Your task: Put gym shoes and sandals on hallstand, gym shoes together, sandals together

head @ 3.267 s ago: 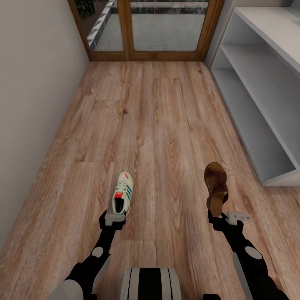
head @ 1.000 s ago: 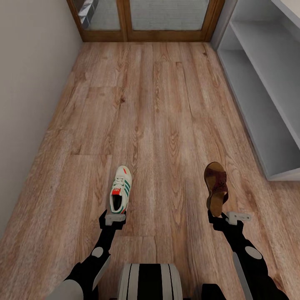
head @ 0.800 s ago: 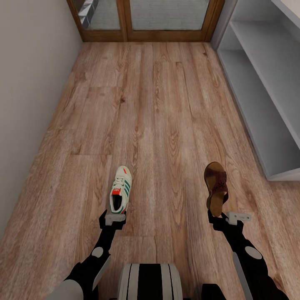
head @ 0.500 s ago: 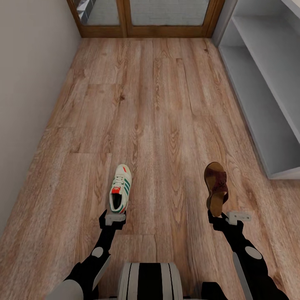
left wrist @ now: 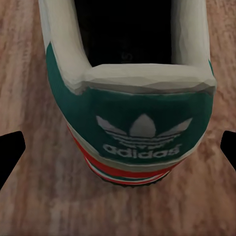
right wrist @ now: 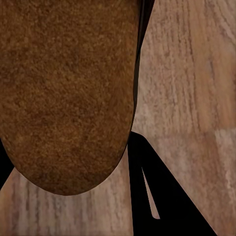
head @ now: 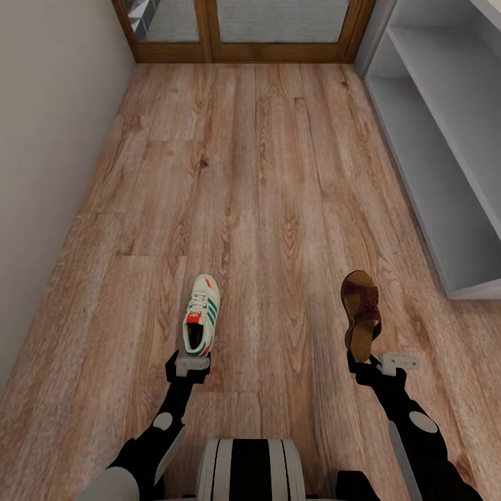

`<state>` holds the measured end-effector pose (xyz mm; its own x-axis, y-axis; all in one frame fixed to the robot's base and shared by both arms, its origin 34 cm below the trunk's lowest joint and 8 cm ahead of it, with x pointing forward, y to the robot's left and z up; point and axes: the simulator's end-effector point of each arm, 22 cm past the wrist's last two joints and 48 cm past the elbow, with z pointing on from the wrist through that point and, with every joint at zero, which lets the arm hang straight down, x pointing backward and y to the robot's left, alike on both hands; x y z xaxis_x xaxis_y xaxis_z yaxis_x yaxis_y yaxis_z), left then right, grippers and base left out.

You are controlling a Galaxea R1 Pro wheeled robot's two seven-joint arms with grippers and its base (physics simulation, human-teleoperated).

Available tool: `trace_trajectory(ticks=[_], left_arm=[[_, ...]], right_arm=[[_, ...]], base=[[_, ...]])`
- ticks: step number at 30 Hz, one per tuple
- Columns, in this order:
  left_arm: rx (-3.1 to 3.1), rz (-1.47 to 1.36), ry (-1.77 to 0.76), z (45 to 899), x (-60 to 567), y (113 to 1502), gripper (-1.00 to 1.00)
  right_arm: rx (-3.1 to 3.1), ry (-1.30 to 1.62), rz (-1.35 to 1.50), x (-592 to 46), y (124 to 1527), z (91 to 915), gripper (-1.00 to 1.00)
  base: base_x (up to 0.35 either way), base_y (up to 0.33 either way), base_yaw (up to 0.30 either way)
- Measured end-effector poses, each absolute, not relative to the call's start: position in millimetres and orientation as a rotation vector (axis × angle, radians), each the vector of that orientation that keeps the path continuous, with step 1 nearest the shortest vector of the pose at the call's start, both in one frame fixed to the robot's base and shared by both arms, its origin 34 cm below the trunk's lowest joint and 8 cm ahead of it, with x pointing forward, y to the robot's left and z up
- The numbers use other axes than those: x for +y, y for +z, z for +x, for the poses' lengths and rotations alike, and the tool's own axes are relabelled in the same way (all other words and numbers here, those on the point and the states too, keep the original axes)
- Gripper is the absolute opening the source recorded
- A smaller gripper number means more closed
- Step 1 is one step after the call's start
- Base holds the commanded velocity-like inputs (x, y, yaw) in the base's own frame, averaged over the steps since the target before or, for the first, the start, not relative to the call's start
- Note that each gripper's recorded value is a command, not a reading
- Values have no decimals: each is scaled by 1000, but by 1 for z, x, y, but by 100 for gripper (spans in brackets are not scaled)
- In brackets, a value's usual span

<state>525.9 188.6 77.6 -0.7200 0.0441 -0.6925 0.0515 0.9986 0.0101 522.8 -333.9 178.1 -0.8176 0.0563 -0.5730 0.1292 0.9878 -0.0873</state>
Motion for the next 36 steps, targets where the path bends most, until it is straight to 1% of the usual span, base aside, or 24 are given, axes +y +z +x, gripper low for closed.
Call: trace_trajectory(ticks=[20, 21, 36], left_arm=[[2377, 66, -12, 526, 189, 77, 100], [2377, 65, -12, 526, 189, 77, -100], [2377, 61, -12, 526, 189, 77, -100]], right_arm=[[2528, -163, 129, -334, 178, 523, -100], [2528, -163, 129, -334, 178, 523, -100], [2528, -163, 129, -334, 178, 523, -100]], base=[[34, 0, 0], [1, 0, 0], [0, 0, 0]])
